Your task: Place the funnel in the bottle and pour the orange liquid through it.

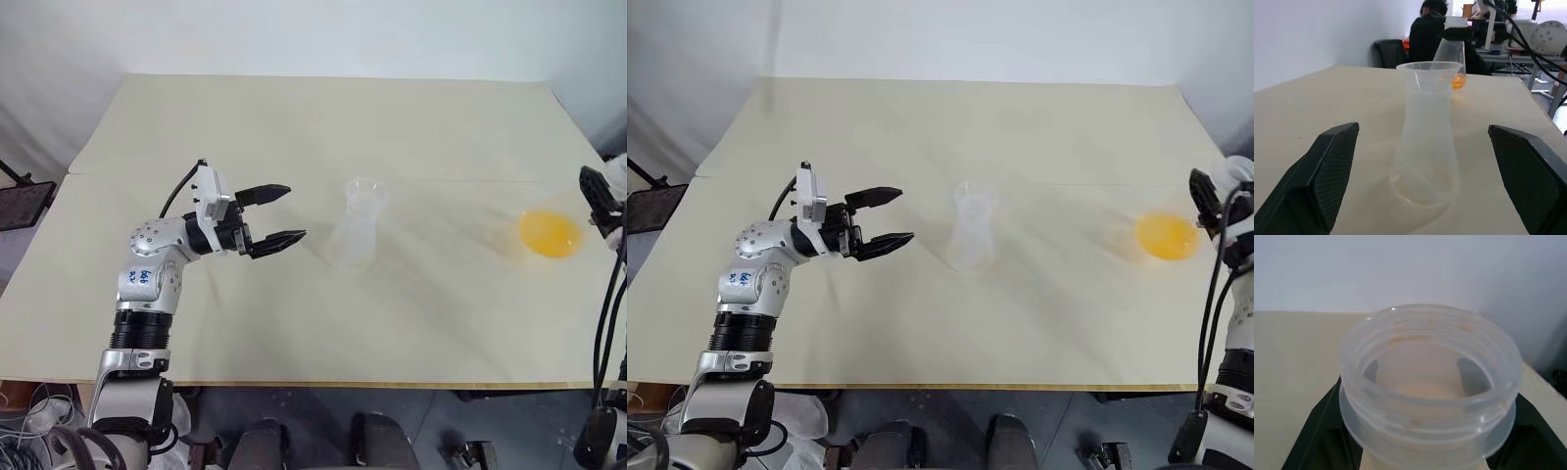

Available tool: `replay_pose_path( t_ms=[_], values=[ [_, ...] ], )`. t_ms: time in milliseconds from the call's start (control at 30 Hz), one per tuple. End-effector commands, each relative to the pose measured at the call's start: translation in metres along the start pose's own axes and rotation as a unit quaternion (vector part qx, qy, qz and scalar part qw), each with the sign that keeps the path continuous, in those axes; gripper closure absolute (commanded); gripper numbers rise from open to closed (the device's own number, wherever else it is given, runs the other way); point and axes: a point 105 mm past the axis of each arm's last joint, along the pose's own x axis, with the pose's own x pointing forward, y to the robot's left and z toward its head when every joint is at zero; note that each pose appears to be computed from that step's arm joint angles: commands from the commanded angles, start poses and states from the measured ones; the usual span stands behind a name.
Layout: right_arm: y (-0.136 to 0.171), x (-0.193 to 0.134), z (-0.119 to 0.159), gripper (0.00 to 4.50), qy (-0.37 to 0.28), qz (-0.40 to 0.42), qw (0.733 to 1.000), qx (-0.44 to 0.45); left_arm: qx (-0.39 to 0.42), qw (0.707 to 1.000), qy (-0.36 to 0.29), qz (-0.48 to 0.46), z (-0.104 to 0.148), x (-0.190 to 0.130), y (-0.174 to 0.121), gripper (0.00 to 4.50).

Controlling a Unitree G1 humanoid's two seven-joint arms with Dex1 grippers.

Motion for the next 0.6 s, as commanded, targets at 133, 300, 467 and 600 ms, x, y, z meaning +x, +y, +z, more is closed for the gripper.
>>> replay_pose_path(
  t_ms=[133, 300, 467, 600],
  values=[
    [0.065, 0.017, 0.058, 2.03, -0.034, 0.116, 0.985, -0.126, 0.013, 1.000, -0.012, -0.006, 0.007, 0.002, -0.003, 0.00],
    [0.139, 0.023, 0.058, 2.03, -0.044, 0.208, 0.954, -0.214, 0.007, 1.000, -0.012, -0.010, 0.005, 0.005, -0.007, 0.00],
    [0.182, 0.019, 0.054, 2.03, -0.074, 0.264, 0.923, -0.270, 0.004, 1.000, -0.011, -0.007, 0.001, 0.006, -0.009, 0.00],
    [0.189, 0.024, 0.053, 2.03, -0.102, 0.245, 0.899, -0.348, 0.002, 1.000, -0.009, -0.002, -0.002, 0.007, -0.012, 0.00]
  ],
)
